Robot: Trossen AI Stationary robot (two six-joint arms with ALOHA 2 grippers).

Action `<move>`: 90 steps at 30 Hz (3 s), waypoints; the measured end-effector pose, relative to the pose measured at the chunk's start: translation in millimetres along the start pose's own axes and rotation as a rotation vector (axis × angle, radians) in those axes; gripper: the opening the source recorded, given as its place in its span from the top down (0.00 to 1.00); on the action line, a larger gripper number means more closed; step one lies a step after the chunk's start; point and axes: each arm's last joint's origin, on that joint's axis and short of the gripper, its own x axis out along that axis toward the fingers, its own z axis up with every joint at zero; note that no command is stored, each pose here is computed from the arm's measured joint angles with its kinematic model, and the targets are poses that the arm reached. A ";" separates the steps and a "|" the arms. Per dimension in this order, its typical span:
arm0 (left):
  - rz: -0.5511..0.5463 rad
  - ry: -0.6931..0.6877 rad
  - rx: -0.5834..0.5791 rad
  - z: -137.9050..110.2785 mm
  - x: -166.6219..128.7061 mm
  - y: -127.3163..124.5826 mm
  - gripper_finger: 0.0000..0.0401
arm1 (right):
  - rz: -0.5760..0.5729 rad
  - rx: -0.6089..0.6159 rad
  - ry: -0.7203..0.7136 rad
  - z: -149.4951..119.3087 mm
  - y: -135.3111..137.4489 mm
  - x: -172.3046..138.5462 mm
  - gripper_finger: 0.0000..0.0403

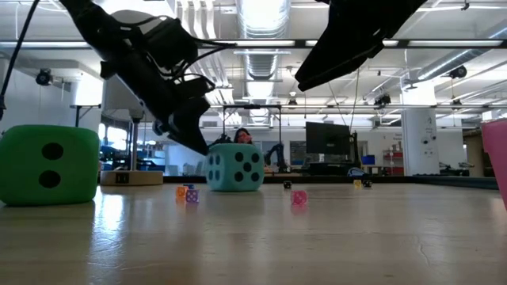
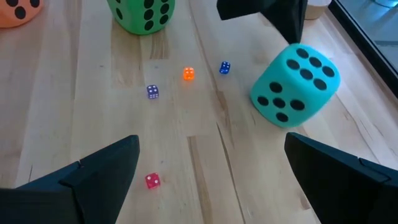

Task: Pick & Place Dice
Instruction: Put the large blue die into the bin

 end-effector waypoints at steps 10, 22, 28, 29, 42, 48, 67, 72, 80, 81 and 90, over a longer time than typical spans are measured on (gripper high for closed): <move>-0.119 0.003 0.076 -3.3 8.6 -18.8 0.95 | -0.001 0.001 0.000 0.1 -0.2 0.1 0.01; 0.043 -0.001 0.113 7.1 -5.8 -7.8 0.95 | 0.000 0.001 -0.001 0.2 -0.1 0.0 0.01; 0.106 0.000 0.096 7.0 -0.8 -0.6 0.95 | 0.000 0.001 -0.001 0.2 -0.1 0.0 0.01; 0.109 0.005 0.096 6.3 0.6 0.0 0.95 | 0.000 0.001 -0.001 0.2 -0.1 0.0 0.01; 0.056 -0.017 0.083 3.2 20.0 -6.2 0.95 | 0.002 0.003 -0.005 0.6 0.3 -0.1 0.01; -0.047 -0.022 0.088 -1.1 34.5 -16.2 0.95 | 0.006 0.005 -0.019 2.2 0.7 0.0 0.01; -0.170 -0.090 0.247 25.7 42.0 -73.9 0.95 | 0.007 0.001 -0.019 3.9 -2.5 -6.2 0.01; -0.182 -0.098 0.273 26.4 38.5 -78.2 0.95 | 0.001 -0.009 -0.004 3.7 -6.8 -13.8 0.01; -0.188 -0.095 0.281 32.4 12.8 -74.6 0.95 | -0.038 0.046 0.012 4.6 -19.1 -12.6 0.01; -0.190 -0.100 0.283 32.7 7.3 -74.3 0.95 | -0.044 0.054 0.012 5.0 -20.5 -11.8 0.01; -0.215 -0.228 0.297 32.7 -44.6 -83.2 0.95 | -0.094 0.221 0.033 7.5 -41.7 -2.1 0.01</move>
